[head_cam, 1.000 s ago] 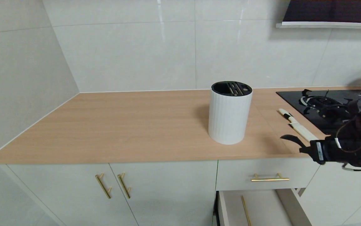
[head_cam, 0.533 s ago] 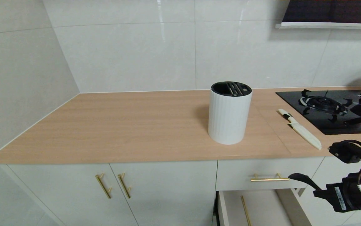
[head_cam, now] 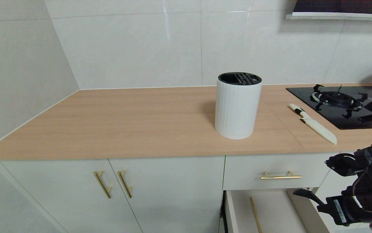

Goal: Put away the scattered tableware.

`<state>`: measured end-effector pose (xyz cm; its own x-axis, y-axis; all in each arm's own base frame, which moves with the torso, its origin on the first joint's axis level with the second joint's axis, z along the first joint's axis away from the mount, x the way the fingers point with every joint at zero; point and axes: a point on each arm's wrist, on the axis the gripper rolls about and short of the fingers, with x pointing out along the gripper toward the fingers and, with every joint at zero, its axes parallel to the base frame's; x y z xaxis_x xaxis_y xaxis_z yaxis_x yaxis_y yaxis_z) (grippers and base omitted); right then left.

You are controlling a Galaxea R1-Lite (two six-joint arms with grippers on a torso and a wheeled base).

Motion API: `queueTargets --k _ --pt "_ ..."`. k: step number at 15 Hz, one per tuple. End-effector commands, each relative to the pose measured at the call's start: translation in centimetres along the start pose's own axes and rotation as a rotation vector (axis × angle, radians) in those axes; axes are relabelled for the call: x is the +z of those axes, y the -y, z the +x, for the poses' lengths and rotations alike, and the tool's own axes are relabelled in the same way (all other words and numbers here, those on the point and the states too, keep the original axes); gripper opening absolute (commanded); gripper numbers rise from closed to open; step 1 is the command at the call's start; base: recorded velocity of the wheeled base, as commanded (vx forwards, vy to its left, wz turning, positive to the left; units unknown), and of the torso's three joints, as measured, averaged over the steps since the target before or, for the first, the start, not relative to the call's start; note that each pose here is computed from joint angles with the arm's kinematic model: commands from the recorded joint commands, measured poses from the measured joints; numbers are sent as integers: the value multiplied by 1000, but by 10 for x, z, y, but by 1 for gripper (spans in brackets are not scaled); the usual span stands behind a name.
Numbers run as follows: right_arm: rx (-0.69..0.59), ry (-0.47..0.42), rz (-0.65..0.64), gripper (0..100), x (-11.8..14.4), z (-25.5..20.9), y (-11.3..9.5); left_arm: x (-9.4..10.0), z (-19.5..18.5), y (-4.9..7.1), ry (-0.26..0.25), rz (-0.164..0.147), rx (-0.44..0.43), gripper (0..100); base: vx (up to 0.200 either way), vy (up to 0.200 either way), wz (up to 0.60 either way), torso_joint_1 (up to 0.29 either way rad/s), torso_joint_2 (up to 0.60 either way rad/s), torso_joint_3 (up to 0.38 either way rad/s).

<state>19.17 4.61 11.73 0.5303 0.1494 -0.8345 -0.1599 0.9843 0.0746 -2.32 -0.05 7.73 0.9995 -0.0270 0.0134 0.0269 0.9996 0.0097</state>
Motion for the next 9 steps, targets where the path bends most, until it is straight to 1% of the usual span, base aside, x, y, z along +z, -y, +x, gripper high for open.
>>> queueTargets --k 1,4,9 --pt "-5 -32 1 0 -2 11 1 0 0 0 -1 0 -1 100 0 0 0 -193 496 310" --pt "-7 -30 -1 0 -4 22 1 0 0 0 0 0 -1 100 0 0 0 -181 492 303" --pt "-13 -59 0 0 -6 32 2 0 0 0 -1 0 -1 100 0 0 0 -155 474 317"
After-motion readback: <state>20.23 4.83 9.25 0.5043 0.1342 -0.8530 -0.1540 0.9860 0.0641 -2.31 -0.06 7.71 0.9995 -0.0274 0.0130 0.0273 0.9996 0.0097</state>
